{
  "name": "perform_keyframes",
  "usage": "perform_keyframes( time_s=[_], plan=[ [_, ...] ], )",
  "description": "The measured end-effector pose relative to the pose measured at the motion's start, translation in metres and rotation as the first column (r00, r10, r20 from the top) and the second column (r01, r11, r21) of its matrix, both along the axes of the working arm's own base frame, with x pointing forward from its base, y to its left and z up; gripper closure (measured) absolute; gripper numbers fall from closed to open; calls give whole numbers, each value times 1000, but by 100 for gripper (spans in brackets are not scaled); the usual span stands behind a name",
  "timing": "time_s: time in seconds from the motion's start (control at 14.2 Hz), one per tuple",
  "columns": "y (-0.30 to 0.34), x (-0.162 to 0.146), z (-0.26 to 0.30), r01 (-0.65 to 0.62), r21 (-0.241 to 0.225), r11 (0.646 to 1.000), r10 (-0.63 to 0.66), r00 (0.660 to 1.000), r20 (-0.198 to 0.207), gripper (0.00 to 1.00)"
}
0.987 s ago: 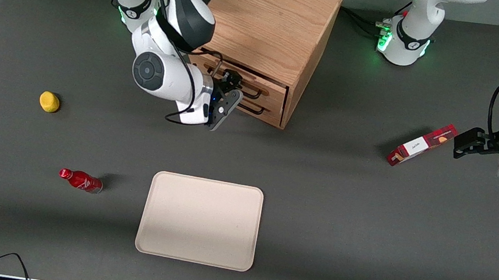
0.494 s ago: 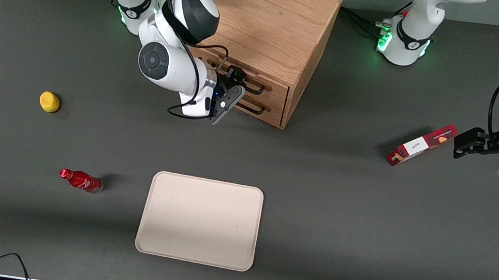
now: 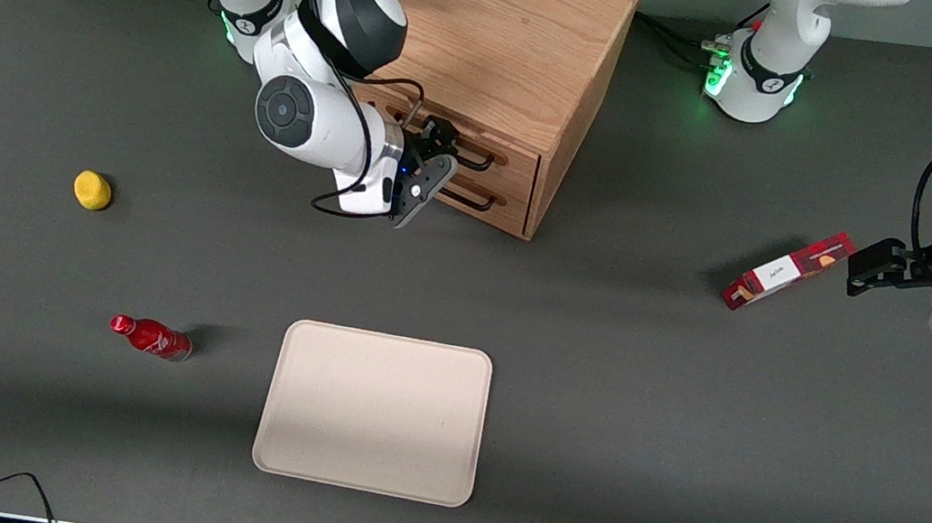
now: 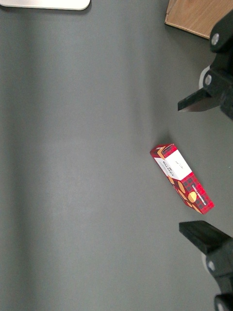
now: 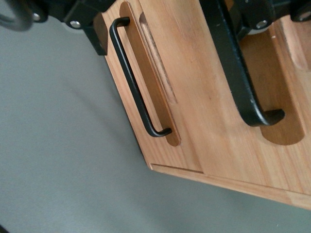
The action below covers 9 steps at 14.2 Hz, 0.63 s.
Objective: Close top drawer
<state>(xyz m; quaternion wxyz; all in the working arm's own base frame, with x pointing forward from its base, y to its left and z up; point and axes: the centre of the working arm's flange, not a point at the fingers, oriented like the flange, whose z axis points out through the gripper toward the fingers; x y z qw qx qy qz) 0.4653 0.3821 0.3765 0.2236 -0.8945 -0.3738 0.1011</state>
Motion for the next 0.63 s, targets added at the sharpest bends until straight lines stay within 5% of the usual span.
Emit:
perform_keyframes(
  time_s=[0.63],
  plan=[
    [-10, 9, 53, -68, 25, 997, 69, 998, -14, 0]
  ],
)
